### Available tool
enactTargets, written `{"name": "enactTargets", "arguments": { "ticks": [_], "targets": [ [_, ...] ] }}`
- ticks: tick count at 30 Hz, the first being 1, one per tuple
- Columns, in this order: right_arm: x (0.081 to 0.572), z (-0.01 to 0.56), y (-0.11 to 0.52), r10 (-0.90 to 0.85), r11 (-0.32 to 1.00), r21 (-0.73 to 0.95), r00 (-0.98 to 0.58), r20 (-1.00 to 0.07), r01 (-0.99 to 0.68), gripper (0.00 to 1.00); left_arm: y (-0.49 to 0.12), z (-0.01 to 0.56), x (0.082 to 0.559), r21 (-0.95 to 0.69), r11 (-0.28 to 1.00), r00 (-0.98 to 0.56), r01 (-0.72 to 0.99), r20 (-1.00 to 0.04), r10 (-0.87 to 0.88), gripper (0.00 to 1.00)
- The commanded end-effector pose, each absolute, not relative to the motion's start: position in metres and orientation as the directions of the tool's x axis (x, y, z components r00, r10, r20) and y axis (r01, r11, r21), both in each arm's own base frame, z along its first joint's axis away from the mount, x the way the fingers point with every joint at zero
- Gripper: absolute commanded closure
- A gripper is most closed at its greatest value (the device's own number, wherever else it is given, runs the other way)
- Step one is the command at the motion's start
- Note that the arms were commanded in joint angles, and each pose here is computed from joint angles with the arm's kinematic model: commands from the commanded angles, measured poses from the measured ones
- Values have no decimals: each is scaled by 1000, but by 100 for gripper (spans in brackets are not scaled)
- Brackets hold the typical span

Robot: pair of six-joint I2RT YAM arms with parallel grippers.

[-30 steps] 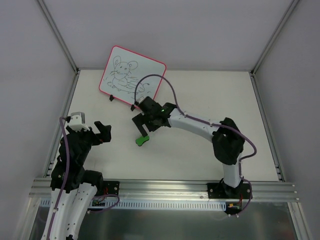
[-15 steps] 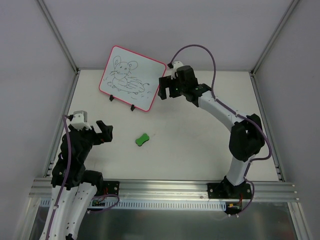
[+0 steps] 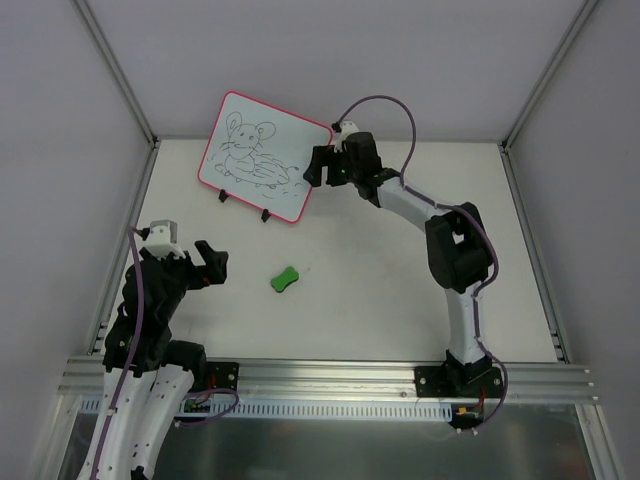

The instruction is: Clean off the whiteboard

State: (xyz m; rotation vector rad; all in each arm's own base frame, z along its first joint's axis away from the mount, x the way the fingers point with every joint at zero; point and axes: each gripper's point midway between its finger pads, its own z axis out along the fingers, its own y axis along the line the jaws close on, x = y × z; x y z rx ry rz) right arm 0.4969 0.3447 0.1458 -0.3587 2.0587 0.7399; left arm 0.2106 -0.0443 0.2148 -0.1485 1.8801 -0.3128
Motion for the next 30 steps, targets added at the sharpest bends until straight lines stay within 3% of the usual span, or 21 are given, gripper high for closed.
{"name": "enactTargets", "arguments": {
  "ticks": [1, 9, 23, 30],
  "targets": [
    [524, 181, 362, 167, 723, 434, -473, -865, -538, 14, -48, 216, 215, -287, 955, -324, 78, -913, -248, 1],
    [545, 184, 364, 280, 650, 521, -463, -841, -553, 26, -48, 214, 216, -285, 955, -336, 79, -910, -244, 1],
    [553, 186, 379, 303, 526, 575, -494, -815, -626, 41, -49, 210, 218, -289, 954, -356, 78, -902, -244, 1],
    [556, 180, 382, 325, 479, 610, -518, -791, -631, 58, -50, 210, 218, -289, 954, -361, 80, -901, -242, 1]
  ]
}}
